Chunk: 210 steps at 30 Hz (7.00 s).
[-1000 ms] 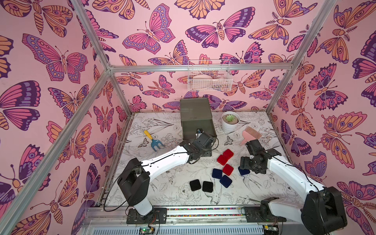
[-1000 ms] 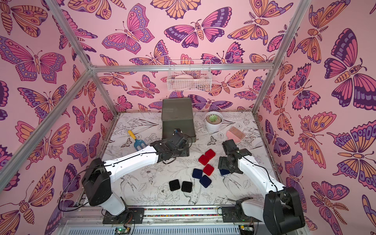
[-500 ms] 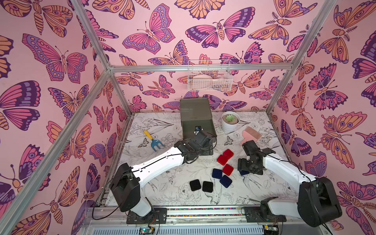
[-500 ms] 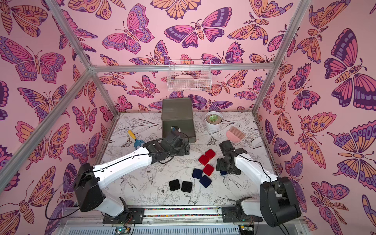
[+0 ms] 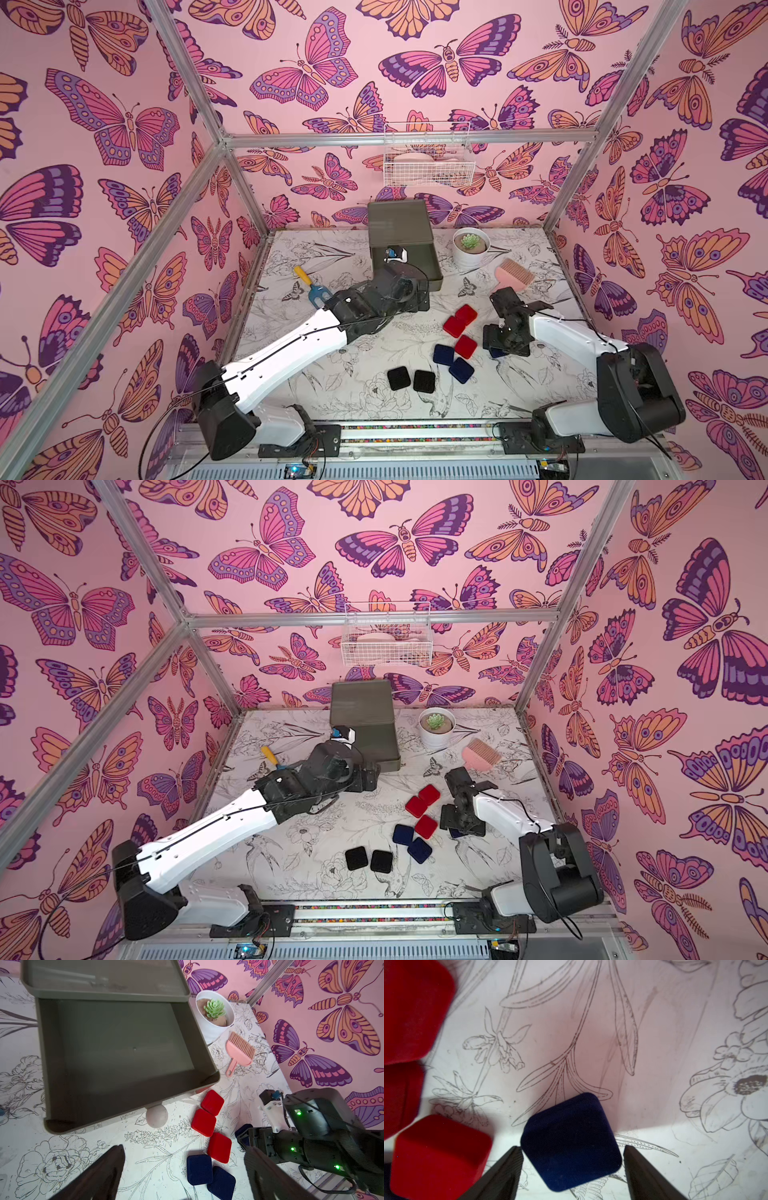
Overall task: Place the brooch boxes into the drawer by color
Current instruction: Pick up the brooch box from the center of the board, then place the brooch box in the drawer, then pick up the brooch box from the center of the board.
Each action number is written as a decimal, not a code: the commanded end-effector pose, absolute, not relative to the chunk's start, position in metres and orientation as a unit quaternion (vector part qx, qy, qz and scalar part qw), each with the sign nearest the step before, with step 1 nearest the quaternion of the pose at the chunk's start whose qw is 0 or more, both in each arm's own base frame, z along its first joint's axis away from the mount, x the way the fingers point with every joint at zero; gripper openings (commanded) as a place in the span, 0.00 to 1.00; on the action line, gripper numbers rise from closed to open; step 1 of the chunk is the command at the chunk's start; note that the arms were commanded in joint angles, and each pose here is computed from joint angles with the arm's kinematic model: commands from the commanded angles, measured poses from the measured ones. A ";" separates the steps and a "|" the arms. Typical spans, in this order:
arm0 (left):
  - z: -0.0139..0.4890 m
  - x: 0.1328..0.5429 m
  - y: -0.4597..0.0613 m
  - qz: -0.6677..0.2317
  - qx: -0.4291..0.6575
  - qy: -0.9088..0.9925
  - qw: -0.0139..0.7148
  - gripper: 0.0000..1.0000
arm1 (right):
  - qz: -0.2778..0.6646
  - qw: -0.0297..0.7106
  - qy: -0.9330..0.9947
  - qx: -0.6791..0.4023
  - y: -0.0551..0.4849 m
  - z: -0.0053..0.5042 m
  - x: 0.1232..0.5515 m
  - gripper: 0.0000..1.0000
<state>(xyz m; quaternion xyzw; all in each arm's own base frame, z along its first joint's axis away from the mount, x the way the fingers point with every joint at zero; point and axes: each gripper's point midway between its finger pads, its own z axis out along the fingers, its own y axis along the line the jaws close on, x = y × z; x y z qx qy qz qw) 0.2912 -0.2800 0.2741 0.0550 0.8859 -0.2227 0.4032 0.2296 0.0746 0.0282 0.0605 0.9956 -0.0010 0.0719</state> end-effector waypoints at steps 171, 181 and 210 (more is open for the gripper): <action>0.249 0.300 -0.207 -0.265 0.044 0.899 0.345 1.00 | 0.070 0.112 0.983 -0.129 0.197 0.028 0.158 0.91; 0.245 0.298 -0.203 -0.258 0.041 0.901 0.347 1.00 | 0.072 0.099 0.984 -0.129 0.197 0.020 0.152 0.82; 0.261 0.300 -0.197 -0.254 0.041 0.894 0.366 1.00 | 0.068 0.266 0.952 -0.137 0.190 0.196 0.194 0.65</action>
